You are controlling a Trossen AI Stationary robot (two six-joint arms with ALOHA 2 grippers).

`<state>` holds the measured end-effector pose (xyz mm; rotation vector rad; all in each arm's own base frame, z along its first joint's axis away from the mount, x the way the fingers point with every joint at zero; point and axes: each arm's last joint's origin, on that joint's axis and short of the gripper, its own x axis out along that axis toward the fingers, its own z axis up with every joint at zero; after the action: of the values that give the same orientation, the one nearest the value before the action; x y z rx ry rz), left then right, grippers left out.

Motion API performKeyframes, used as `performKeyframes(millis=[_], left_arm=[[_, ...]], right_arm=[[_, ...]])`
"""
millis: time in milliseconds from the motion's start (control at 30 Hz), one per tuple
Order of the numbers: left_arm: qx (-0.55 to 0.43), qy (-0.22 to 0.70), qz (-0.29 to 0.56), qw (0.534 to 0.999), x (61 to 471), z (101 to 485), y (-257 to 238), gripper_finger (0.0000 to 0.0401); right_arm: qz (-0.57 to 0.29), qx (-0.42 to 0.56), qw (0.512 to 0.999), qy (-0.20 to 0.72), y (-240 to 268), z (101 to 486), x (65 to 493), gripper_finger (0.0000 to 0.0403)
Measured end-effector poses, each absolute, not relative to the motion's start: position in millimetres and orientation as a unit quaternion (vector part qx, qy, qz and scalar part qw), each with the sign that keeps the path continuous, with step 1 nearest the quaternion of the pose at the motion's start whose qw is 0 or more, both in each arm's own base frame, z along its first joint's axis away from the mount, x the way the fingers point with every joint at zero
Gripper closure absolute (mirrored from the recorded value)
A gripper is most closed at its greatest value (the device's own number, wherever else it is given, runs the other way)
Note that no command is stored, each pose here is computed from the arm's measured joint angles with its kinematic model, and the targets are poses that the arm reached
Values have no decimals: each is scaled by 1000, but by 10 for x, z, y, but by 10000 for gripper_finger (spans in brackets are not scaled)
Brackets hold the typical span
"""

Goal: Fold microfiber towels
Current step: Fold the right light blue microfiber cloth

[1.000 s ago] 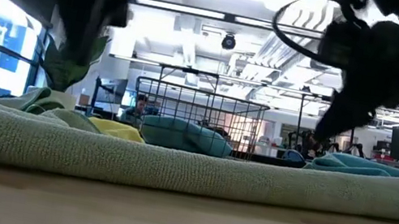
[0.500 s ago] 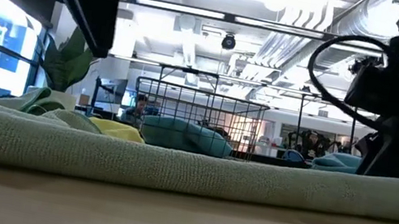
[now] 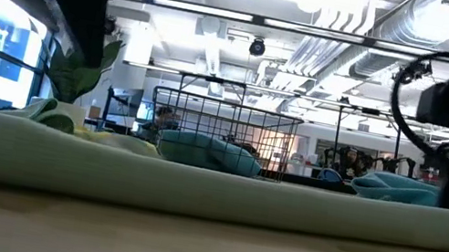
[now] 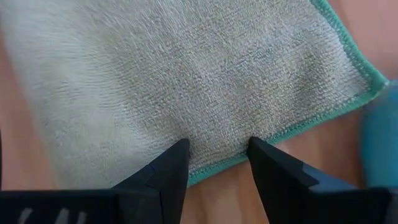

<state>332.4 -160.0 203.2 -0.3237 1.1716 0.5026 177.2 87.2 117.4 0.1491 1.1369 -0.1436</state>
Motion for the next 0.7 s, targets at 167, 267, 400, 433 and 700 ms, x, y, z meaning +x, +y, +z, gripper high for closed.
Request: performKeyframes(millis=[167,267,400,433,700], left_arm=[[-110,567,234,782,3412,1762,-1605,296],[-93,558,241,789,3513,1631,-1545,296],[-85,535,228,809,3696,1482,-1471,296],[-83,539,221,808,3724,1434,-1455,296],[-81,581,196,786,3696,1350,-1459,296]], right_arm=[[-84,48,819,566,829,1333,1698,238],[-74,66,834,543,856,1377,1748,238],[-82,77,833,542,856,1376,1748,238],[-83,78,831,545,854,1373,1742,238],[-96,91,823,552,846,1365,1724,238]])
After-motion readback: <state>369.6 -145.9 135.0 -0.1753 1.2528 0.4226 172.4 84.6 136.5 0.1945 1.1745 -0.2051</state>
